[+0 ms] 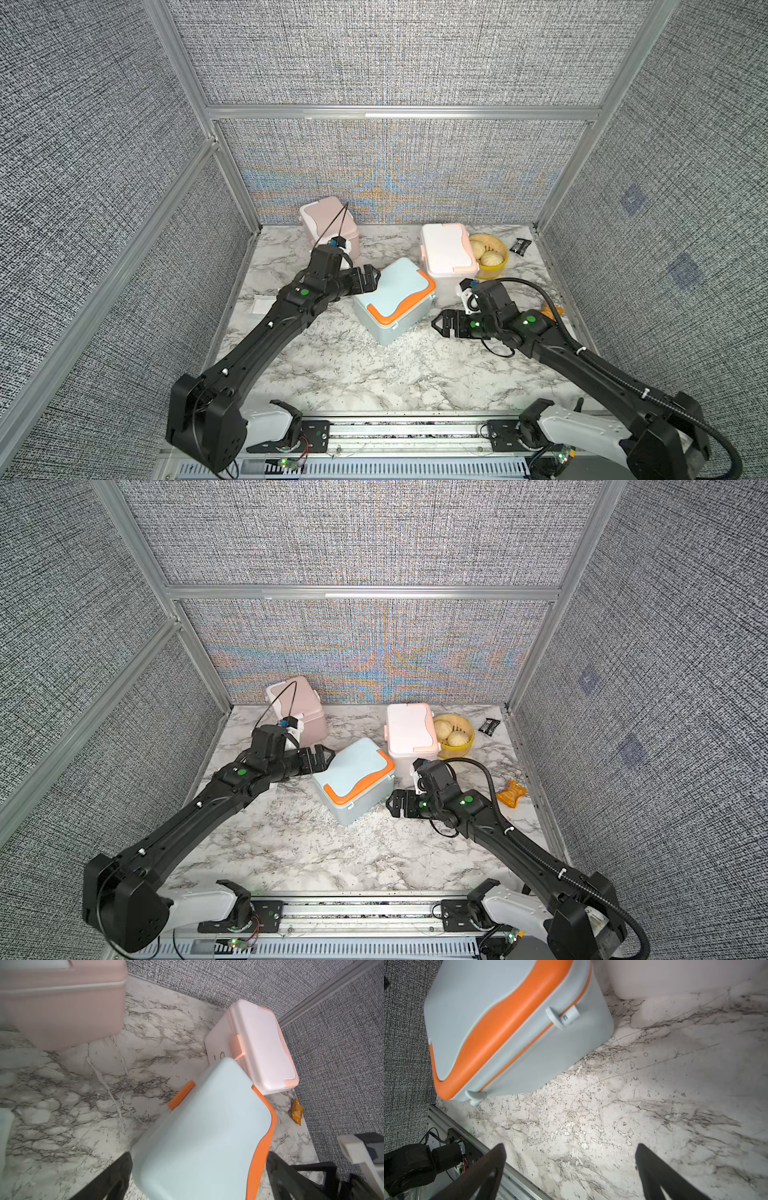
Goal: Open first aid kits and take out gauze
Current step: Move the first aid kit to the center of the board.
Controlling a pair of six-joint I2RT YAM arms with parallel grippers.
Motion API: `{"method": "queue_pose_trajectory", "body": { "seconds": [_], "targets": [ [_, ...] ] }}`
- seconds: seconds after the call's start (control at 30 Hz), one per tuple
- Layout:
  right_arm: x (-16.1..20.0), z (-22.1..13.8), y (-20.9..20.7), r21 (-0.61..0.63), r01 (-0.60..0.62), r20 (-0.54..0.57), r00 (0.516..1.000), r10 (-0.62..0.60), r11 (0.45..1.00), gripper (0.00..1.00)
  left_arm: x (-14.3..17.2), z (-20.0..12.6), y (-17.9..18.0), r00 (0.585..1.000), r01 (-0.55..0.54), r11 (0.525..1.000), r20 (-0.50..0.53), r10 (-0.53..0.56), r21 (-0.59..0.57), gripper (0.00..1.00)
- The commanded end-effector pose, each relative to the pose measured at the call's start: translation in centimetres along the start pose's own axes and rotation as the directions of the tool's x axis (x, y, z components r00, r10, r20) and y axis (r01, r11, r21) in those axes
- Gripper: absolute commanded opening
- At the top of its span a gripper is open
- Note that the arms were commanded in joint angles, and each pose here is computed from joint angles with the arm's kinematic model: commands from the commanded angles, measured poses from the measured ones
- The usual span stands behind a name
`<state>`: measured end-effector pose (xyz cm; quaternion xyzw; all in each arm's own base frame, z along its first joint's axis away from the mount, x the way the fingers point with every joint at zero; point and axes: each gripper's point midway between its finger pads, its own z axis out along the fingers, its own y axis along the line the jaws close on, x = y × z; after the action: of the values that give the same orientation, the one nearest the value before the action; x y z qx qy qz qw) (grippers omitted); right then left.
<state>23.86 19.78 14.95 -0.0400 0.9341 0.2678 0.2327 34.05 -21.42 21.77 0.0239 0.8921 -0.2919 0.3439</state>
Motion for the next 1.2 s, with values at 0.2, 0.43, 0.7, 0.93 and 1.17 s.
{"method": "queue_pose_trajectory", "body": {
  "seconds": [0.2,0.43,0.7,0.93,1.17],
  "targets": [
    [-0.4,0.4,-0.1,-0.012,-0.02,0.043,0.999,0.02,1.0,0.99,3.7,3.3,-3.7,0.986,0.046,0.972,-0.166,-0.008,0.231,1.0],
    [-1.3,-0.4,-0.3,0.016,-0.014,0.084,0.996,0.013,1.0,0.99,8.5,2.1,-6.8,0.977,0.077,0.944,-0.211,-0.008,0.321,1.0],
    [-2.7,-1.7,-2.1,0.138,-0.005,0.145,0.989,-0.015,0.99,0.99,12.5,1.2,-10.6,0.972,0.078,0.913,-0.234,0.02,0.401,1.0],
    [-4.5,-1.4,-1.7,0.145,0.055,0.15,0.986,-0.077,0.988,0.99,10.5,1.1,-9.4,0.992,-0.014,0.941,-0.113,0.055,0.338,0.99],
    [-3.2,0.0,1.2,-0.009,0.131,0.02,0.991,-0.131,0.991,0.93,12.6,2.4,-13.1,0.966,0.081,0.877,-0.253,0.048,0.474,1.0]
  ]
}}
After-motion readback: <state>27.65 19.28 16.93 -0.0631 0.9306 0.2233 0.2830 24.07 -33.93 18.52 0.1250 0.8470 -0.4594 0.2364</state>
